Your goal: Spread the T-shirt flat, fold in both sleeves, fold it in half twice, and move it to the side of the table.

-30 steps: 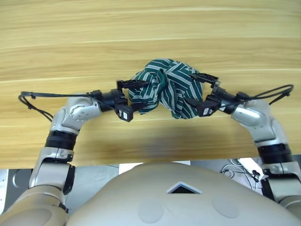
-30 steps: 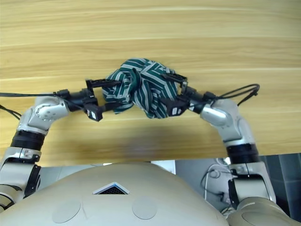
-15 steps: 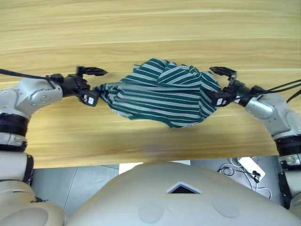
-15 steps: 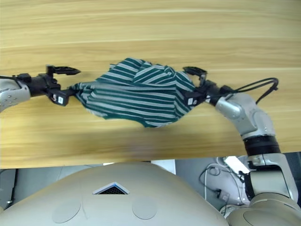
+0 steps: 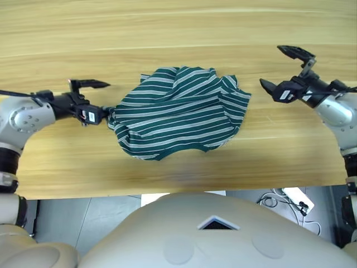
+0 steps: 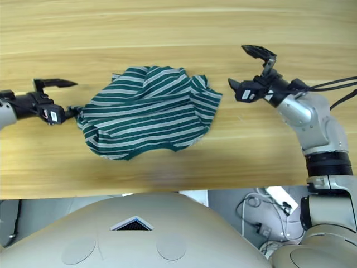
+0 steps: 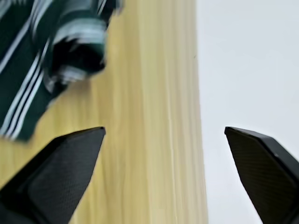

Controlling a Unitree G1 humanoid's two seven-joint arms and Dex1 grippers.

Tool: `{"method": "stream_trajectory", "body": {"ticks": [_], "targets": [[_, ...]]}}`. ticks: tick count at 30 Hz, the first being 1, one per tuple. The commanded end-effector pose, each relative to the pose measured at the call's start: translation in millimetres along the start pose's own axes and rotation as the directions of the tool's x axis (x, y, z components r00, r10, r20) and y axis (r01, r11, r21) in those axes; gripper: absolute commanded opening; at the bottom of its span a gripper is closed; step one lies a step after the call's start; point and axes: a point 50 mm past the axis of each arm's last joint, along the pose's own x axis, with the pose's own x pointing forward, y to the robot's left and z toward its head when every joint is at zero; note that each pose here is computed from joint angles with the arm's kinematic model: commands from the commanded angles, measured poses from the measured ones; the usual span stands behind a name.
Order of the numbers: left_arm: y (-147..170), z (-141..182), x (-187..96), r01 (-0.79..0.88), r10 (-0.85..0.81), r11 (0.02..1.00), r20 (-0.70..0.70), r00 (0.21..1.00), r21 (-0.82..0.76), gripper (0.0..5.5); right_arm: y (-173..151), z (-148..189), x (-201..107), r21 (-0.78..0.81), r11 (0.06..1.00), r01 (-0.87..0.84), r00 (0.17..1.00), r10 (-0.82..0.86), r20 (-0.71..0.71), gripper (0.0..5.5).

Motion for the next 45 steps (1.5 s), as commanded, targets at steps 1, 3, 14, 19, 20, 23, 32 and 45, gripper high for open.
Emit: {"method": "stream_trajectory", "body": {"ticks": [1, 3, 14, 19, 20, 23, 32, 45], "targets": [[47.9, -8.6, -24.3, -0.175, 0.179, 0.982, -0.058, 0.982, 0.075, 4.48, -0.3, 27.2, -12.6, 0.049, 0.997, -0.055, 0.986, 0.047, 0.162, 4.73], [54.6, -7.6, -33.1, -0.189, 0.195, 0.978, -0.069, 0.978, 0.094, 4.48, 6.9, 42.0, -18.0, 0.070, 0.991, -0.117, 0.964, 0.096, 0.246, 4.73], [-34.6, 95.1, -29.1, 0.295, -0.240, 0.953, 0.441, 0.865, -0.061, 4.48, 51.0, 93.2, -39.3, 0.017, 0.910, -0.414, 0.828, 0.368, 0.423, 4.73], [-49.9, 105.4, -19.3, 0.327, -0.286, 0.945, 0.429, 0.857, -0.024, 4.48, 77.0, 95.6, -28.9, -0.032, 0.863, -0.504, 0.814, 0.488, 0.314, 4.73], [-52.2, 102.7, -15.7, 0.331, -0.299, 0.943, 0.398, 0.867, -0.014, 4.48, 83.1, 93.8, -27.8, -0.044, 0.845, -0.533, 0.805, 0.522, 0.282, 4.73], [-56.3, 92.3, -7.8, 0.327, -0.314, 0.945, 0.295, 0.902, 0.008, 4.48, 93.6, 89.2, -25.6, -0.064, 0.813, -0.578, 0.787, 0.577, 0.219, 4.73], [-58.8, 79.1, -16.4, 0.351, -0.348, 0.936, 0.169, 0.922, 0.014, 4.48, 104.0, 87.0, -21.9, -0.065, 0.797, -0.601, 0.781, 0.602, 0.167, 3.57], [-54.9, 63.8, -19.9, 0.366, -0.368, 0.930, 0.044, 0.929, 0.033, 4.15, 107.2, 93.2, -18.3, -0.048, 0.817, -0.575, 0.799, 0.574, 0.179, 1.11]]}}
